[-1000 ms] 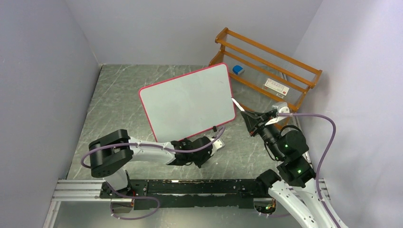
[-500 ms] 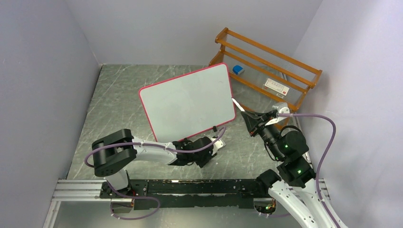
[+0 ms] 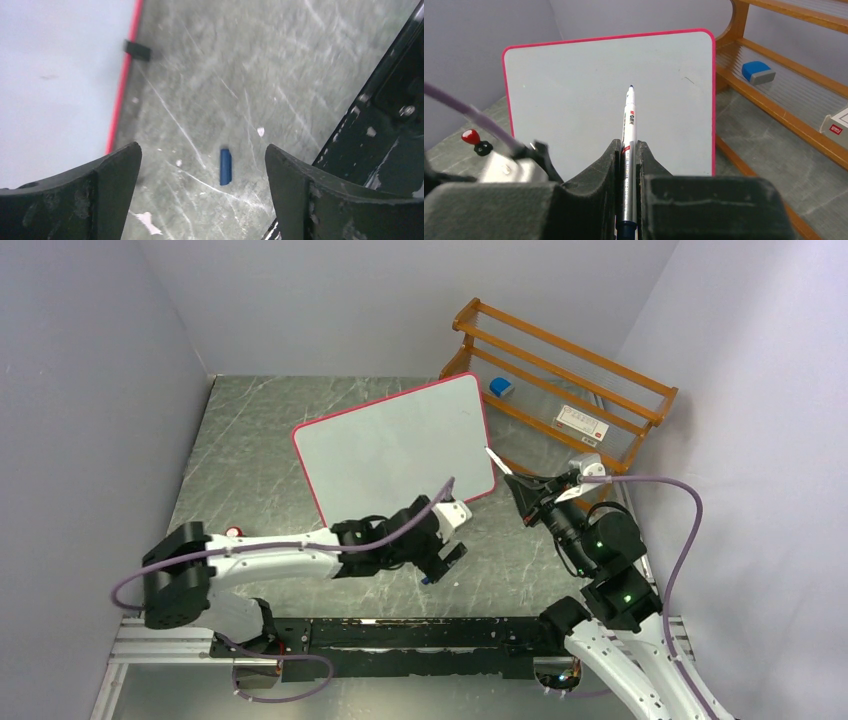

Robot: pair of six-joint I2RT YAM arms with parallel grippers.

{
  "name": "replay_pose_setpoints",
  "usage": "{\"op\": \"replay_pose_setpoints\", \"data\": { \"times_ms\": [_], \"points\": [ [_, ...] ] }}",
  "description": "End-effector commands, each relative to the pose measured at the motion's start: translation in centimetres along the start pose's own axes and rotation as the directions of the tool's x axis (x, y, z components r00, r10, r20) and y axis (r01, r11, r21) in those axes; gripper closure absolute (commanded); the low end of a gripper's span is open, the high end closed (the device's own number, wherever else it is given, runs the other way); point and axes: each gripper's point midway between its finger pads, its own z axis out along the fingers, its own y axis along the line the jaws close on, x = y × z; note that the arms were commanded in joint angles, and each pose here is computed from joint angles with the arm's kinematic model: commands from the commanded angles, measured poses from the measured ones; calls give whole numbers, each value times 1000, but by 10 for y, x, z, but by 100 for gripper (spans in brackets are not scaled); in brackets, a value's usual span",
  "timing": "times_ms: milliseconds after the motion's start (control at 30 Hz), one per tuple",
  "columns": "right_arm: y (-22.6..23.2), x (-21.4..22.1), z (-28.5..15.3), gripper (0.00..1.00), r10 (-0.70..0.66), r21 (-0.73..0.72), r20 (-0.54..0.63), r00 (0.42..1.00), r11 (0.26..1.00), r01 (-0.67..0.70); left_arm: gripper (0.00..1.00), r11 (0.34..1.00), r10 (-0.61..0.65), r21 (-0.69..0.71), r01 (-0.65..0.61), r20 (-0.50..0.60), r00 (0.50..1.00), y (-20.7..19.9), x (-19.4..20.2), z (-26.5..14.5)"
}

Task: Write a sentence on the whiteboard
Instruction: Place the pen cap at the center of the board, then write a sentence on the whiteboard.

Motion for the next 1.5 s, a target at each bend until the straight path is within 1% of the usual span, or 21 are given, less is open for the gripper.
{"op": "replay_pose_setpoints", "data": {
  "times_ms": [0, 100, 200, 400, 533, 800, 967, 1067, 1133, 1200, 1300, 1367, 1467],
  "points": [
    [2, -13, 1, 100, -3, -9, 27, 1000, 1000, 3, 3, 994, -25, -103, 35, 98, 995, 32, -51, -39],
    [4, -15, 2, 100, -4, -16, 30, 1000, 1000, 4, 3, 987, -58, -142, 80, 149, 987, 58, -81, -64],
    [5, -15, 5, 100, -3, -21, 26, 1000, 1000, 4, 3, 979, -83, -171, 114, 177, 981, 84, -99, -87],
    [9, -19, 9, 100, -4, -45, 26, 1000, 999, 6, 3, 955, -105, -244, 172, 263, 959, 135, -127, -129],
    [12, -18, 16, 100, -17, -59, 10, 1000, 998, 18, 3, 928, -135, -291, 233, 320, 938, 172, -136, -154],
    [19, -19, 31, 100, -37, -102, -2, 999, 994, 36, 3, 912, -205, -250, 327, 412, 888, 224, -153, -192],
    [27, -12, 40, 100, -31, -147, -22, 999, 989, 27, 4, 883, -263, -246, 400, 445, 856, 265, -141, -209],
    [31, -9, 44, 100, -22, -169, -35, 999, 986, 15, 4, 871, -308, -215, 442, 462, 832, 284, -128, -219],
    [34, -8, 47, 100, -13, -181, -45, 999, 984, 5, 4, 856, -348, -188, 481, 478, 807, 297, -116, -225],
    [38, -8, 48, 100, -9, -201, -50, 999, 980, -1, 5, 853, -380, -141, 502, 492, 783, 303, -104, -229],
    [43, -10, 47, 100, 4, -228, -32, 999, 974, -11, 6, 831, -430, -92, 549, 519, 738, 313, -83, -234],
    [46, -8, 46, 100, 10, -243, -40, 999, 970, -20, 7, 829, -462, -26, 558, 531, 711, 311, -75, -232],
    [51, -9, 46, 100, 20, -271, -16, 1000, 962, -24, 10, 817, -513, 68, 572, 538, 669, 305, -62, -223]
  ]
}}
